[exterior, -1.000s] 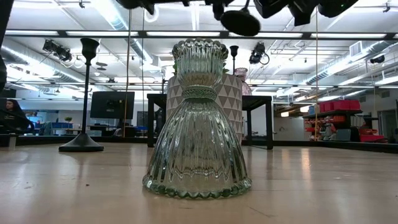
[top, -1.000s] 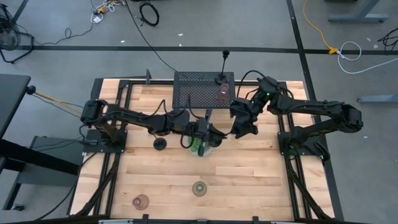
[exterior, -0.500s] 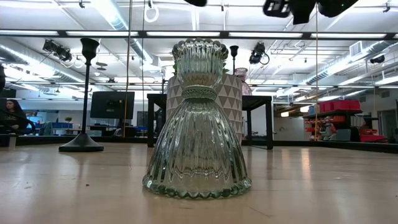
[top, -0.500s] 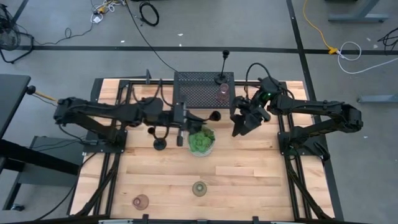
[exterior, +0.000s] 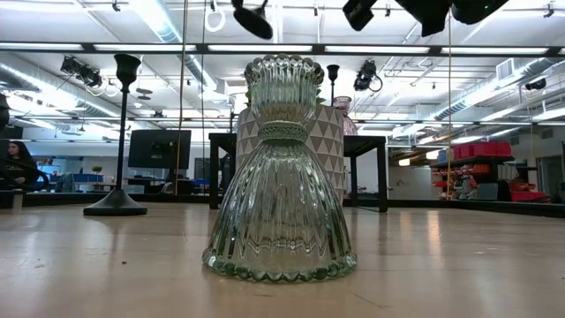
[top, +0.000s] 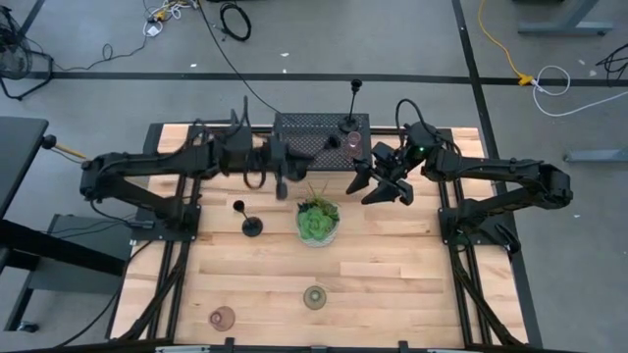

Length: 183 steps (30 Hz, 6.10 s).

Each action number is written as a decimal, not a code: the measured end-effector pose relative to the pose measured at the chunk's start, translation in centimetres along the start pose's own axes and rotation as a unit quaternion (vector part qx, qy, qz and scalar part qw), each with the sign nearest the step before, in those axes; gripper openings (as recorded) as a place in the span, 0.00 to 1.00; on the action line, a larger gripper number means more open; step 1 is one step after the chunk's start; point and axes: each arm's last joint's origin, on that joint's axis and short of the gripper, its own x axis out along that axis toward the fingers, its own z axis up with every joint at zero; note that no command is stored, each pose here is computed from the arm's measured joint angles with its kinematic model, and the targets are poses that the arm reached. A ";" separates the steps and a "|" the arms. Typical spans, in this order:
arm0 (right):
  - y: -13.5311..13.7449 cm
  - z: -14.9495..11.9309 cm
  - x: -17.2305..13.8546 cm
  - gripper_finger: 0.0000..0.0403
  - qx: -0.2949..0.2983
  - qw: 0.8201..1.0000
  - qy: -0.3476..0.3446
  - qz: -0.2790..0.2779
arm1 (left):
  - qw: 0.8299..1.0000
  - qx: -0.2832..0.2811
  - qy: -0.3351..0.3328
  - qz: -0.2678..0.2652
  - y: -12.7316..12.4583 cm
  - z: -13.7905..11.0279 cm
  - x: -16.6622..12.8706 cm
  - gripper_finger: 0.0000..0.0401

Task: Pick & Place candle stick holders
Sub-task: Put the bottom black candle holder on the shelf, then put the black candle holder on the shelf

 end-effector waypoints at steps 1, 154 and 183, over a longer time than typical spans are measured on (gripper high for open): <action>-0.1 -0.1 0.0 0.59 0.004 1.000 0.001 -0.004 | 1.000 -0.002 -0.002 0.005 0.7 -0.1 0.0 0.04; -1.9 0.0 -0.5 0.59 0.030 0.943 -0.136 -0.301 | 0.977 -0.148 -0.139 0.056 18.0 -21.4 11.3 0.49; -1.9 0.0 -0.5 0.59 0.030 0.943 -0.136 -0.301 | 0.999 -0.048 0.010 0.007 16.0 -8.3 2.2 0.54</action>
